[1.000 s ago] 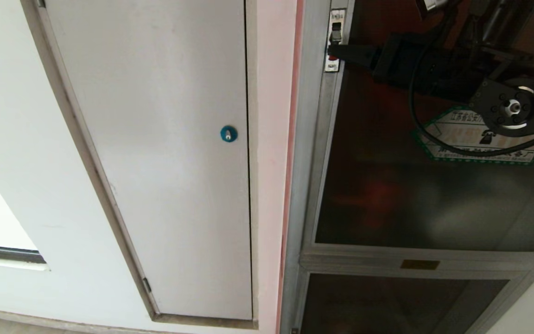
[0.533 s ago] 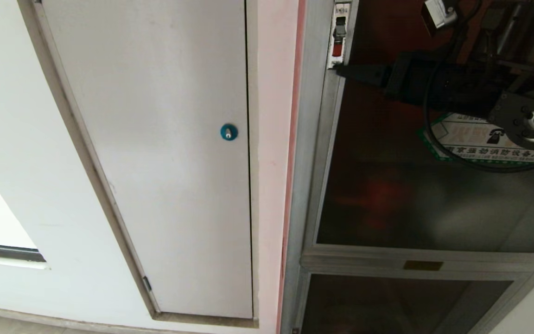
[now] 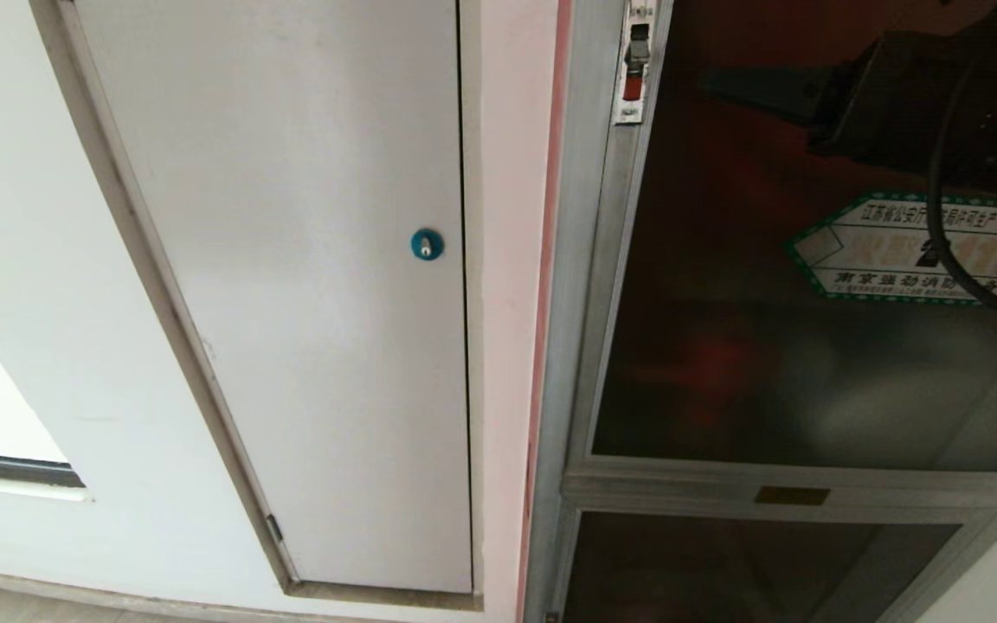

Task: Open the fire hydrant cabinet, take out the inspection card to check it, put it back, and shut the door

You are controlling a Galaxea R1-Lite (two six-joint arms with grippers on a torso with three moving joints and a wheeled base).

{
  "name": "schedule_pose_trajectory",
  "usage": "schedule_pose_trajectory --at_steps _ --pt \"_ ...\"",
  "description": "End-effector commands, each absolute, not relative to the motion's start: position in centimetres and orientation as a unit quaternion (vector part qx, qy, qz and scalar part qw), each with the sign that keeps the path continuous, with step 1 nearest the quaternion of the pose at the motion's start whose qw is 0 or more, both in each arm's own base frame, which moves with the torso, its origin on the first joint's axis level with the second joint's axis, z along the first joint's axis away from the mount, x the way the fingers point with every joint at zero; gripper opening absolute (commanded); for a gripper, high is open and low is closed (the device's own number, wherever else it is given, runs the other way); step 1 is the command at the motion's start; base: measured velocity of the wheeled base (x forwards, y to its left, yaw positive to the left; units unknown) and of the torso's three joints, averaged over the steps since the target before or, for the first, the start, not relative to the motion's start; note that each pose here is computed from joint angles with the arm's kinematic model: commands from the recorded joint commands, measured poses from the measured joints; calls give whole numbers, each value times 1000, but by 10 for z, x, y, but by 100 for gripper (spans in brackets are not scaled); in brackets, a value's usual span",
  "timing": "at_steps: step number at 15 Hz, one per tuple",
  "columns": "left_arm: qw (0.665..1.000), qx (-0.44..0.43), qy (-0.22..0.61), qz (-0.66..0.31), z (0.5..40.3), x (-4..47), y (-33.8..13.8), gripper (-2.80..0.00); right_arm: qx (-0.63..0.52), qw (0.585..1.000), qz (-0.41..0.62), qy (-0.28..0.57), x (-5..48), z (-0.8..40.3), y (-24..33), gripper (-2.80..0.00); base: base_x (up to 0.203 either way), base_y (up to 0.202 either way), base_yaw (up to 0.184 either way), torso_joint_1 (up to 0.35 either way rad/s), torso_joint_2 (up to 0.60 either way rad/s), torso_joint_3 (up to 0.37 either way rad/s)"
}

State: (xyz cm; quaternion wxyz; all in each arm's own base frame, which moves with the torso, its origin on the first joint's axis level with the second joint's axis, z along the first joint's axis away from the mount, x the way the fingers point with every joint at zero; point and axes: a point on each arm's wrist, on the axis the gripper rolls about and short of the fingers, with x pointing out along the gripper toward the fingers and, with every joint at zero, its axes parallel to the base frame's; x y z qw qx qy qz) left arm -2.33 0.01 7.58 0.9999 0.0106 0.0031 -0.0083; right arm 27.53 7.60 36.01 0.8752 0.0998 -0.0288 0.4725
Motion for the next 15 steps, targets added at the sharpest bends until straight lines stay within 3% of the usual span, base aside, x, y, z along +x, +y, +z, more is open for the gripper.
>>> schedule_pose_trajectory --at_steps 1,8,15 --pt "1000 11 4 -8 76 -23 0 -280 90 869 482 -63 245 381 72 -280 0 0 0 0 0 0" --pt "1000 11 4 -8 76 -23 0 -280 92 860 495 -82 277 400 87 -280 0 0 0 0 0 0" --pt "1000 10 3 -8 76 -23 0 -280 97 859 497 -72 337 384 107 -280 0 0 0 0 0 0"
